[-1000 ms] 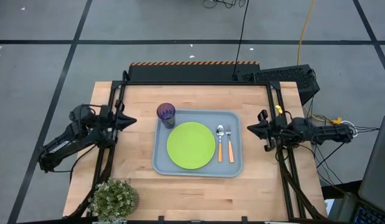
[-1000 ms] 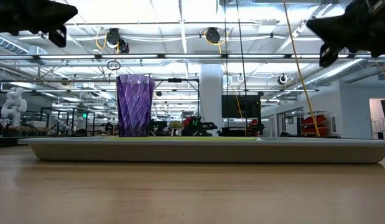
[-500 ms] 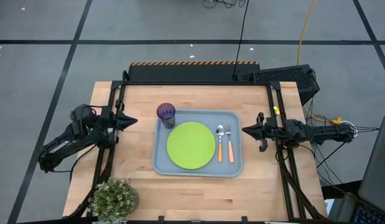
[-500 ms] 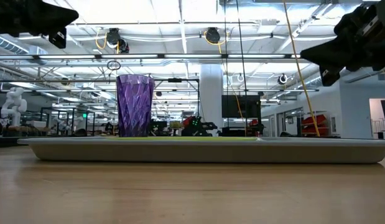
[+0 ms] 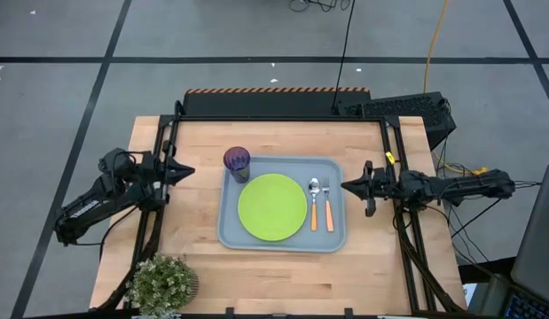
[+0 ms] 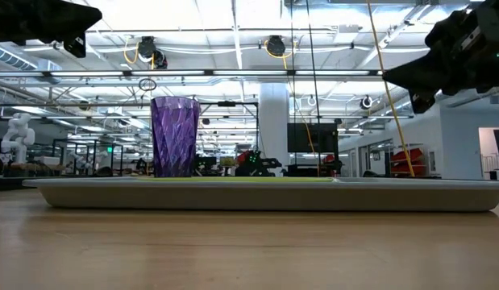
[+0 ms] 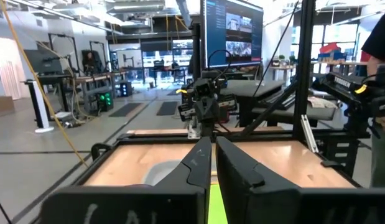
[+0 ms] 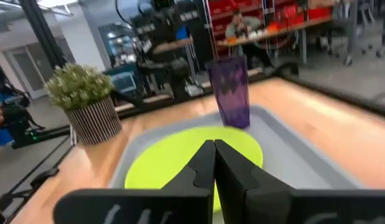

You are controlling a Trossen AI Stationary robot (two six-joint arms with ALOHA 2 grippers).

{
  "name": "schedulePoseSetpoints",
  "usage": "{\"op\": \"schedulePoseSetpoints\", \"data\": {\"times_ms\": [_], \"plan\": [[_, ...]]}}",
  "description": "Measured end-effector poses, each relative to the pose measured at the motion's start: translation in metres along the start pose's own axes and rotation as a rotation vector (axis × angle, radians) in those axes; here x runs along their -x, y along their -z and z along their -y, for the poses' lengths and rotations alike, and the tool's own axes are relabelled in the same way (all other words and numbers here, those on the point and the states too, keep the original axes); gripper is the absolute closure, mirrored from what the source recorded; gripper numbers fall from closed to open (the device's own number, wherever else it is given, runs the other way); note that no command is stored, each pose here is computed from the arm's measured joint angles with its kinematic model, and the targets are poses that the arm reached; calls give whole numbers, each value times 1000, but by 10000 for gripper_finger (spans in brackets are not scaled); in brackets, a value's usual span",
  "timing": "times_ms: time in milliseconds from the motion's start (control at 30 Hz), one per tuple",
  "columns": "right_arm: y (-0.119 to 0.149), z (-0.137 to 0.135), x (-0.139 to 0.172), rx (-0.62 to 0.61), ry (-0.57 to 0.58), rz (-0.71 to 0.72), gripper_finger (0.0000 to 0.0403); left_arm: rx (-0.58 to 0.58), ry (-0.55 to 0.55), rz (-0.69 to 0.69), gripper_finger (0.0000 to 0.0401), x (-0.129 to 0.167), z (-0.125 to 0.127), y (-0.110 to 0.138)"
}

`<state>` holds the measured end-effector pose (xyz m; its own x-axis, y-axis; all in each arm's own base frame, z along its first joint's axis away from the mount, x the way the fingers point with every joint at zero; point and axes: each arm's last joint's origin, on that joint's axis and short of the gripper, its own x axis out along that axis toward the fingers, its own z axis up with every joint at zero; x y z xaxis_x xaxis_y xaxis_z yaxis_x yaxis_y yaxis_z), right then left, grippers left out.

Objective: Pick and place plate/cup/fork/spoon on tray
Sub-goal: Adjust the orange spoon and gray serving tray

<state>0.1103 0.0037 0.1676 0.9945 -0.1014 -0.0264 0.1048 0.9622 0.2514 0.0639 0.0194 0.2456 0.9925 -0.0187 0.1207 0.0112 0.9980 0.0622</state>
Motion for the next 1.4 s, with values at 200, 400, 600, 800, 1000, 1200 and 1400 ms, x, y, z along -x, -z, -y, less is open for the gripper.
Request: {"op": "schedulePoseSetpoints", "data": {"times_ms": [200,400,600,800,1000,1200,1400], "plan": [[-2,-1,-3,-16,-9,21,403,1,0,0,371,0,0,0],[3,-7,-8,14,-57,-42,403,29,1,30,371,0,0,-3],[-20,-22,-26,121,-79,-125,403,29,1,39,371,0,0,-4],[-16,-35,-46,128,-26,-374,403,33,2,42,371,0,0,-4],[-34,-54,-69,120,39,-595,403,84,3,36,371,0,0,-4],[-39,-59,-71,-94,156,-893,403,131,-31,-7,370,0,-1,1],[-19,-81,-81,-112,26,-1004,403,143,-60,-23,370,0,-2,3]]}}
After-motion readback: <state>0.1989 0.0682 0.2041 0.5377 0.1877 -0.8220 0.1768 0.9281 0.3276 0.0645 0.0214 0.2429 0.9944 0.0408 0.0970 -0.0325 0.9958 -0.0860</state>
